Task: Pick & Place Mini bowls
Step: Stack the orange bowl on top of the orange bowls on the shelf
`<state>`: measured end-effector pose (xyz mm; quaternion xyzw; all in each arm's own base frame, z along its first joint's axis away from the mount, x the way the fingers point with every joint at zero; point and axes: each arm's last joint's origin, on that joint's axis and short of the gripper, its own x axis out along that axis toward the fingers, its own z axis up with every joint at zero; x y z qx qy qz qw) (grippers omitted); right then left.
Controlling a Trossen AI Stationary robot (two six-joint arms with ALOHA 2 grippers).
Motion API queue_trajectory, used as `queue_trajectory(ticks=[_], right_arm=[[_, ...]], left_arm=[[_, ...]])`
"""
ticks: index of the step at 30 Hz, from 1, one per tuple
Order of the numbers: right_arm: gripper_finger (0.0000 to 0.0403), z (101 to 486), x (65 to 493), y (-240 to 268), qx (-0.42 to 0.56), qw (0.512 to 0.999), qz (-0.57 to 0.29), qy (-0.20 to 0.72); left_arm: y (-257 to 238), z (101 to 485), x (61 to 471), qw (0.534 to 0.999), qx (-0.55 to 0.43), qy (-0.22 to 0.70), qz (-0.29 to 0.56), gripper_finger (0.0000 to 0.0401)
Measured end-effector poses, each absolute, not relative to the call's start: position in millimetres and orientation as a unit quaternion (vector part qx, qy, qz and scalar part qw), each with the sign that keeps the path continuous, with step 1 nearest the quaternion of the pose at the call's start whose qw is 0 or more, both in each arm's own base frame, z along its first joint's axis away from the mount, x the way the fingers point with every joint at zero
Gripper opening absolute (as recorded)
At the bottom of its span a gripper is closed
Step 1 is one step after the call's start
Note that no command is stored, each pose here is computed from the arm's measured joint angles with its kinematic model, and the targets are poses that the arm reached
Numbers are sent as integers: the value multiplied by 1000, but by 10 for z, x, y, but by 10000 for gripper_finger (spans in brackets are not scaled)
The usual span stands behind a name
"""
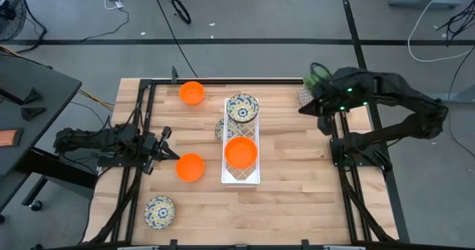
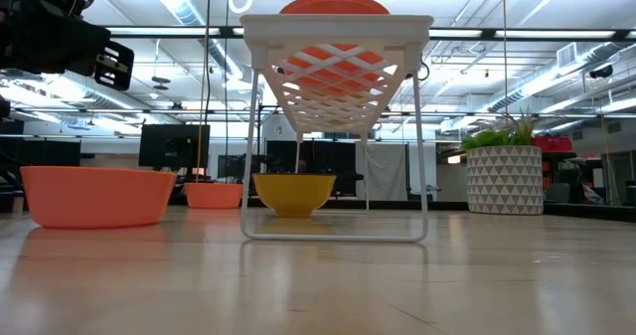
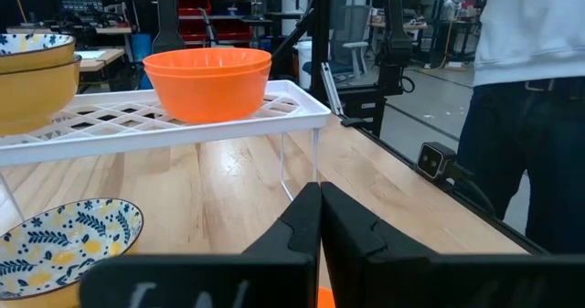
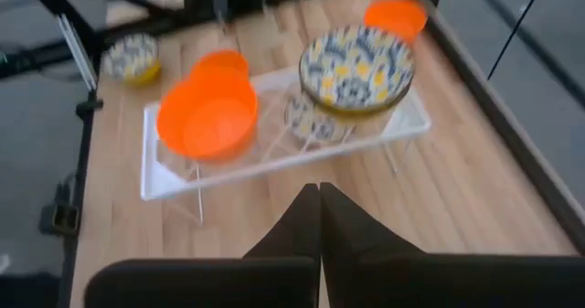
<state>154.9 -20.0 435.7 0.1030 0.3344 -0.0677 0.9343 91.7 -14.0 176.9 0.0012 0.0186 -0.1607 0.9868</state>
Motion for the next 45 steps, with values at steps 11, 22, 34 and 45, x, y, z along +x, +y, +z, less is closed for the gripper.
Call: queue_trajectory(ticks=[11, 22, 34, 45], right_arm=[[0, 4711, 1122, -141, 83, 952, -61, 289], [0, 4820, 825, -100, 75, 959, -58, 268], [0, 4823, 524, -49, 53, 966, -35, 252], [4, 4835, 206, 3, 47, 976, -19, 213]], left_arm=[[-140, 1768, 917, 987, 1, 19, -161, 14], [-140, 1768, 917, 987, 1, 19, -161, 14], [-140, 1768, 917, 987, 1, 19, -161, 14], [-140, 1769, 916, 987, 1, 19, -161, 14]])
